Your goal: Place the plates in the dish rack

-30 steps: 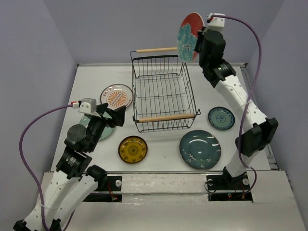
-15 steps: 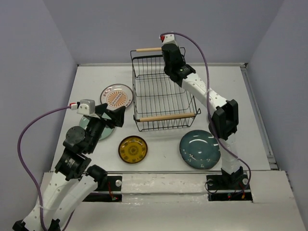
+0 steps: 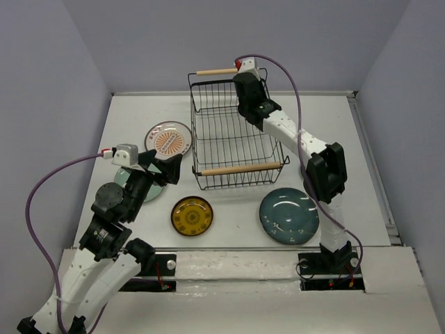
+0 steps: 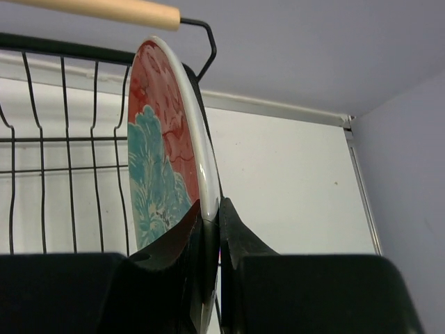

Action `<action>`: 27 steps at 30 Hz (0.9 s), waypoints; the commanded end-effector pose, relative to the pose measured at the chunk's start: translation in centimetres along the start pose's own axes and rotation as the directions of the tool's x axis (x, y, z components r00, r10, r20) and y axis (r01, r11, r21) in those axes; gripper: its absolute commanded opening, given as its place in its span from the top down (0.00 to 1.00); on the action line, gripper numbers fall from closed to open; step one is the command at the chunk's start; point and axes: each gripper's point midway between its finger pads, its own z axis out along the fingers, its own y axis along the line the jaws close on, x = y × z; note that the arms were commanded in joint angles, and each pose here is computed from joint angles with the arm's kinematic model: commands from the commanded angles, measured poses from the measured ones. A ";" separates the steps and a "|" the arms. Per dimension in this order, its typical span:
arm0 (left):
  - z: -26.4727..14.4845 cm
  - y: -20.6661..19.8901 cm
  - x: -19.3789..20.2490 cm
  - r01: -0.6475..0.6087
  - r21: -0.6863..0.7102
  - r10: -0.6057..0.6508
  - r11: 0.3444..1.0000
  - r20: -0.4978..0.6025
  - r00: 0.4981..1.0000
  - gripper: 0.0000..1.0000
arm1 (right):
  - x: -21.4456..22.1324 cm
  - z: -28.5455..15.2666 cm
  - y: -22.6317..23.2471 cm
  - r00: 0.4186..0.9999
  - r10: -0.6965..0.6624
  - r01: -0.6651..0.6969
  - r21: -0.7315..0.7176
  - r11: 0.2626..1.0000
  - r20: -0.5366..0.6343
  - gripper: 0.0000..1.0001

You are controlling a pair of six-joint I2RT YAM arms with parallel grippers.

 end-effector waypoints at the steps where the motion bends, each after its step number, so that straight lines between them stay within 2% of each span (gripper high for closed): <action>1: -0.2 -0.8 -2.6 0.015 0.022 -0.017 1.000 0.077 0.997 0.01 | -6.4 -2.4 -5.3 0.954 0.252 -0.266 0.072 0.961 0.164 0.93; 11: -0.1 -0.8 -2.5 0.013 0.021 -0.015 1.000 0.073 0.997 0.01 | -3.5 0.3 -4.4 0.961 0.250 -0.259 0.068 0.964 0.115 0.93; 22: 0.1 -0.6 -2.2 0.010 0.013 -0.011 1.000 0.064 0.998 0.01 | -2.9 3.7 -4.0 0.964 0.245 -0.252 0.067 0.965 0.100 0.93; 27: 0.3 -0.5 -2.0 0.010 0.004 -0.010 1.000 0.056 0.998 0.01 | -2.5 4.5 -2.5 0.967 0.236 -0.239 0.025 0.971 0.095 0.91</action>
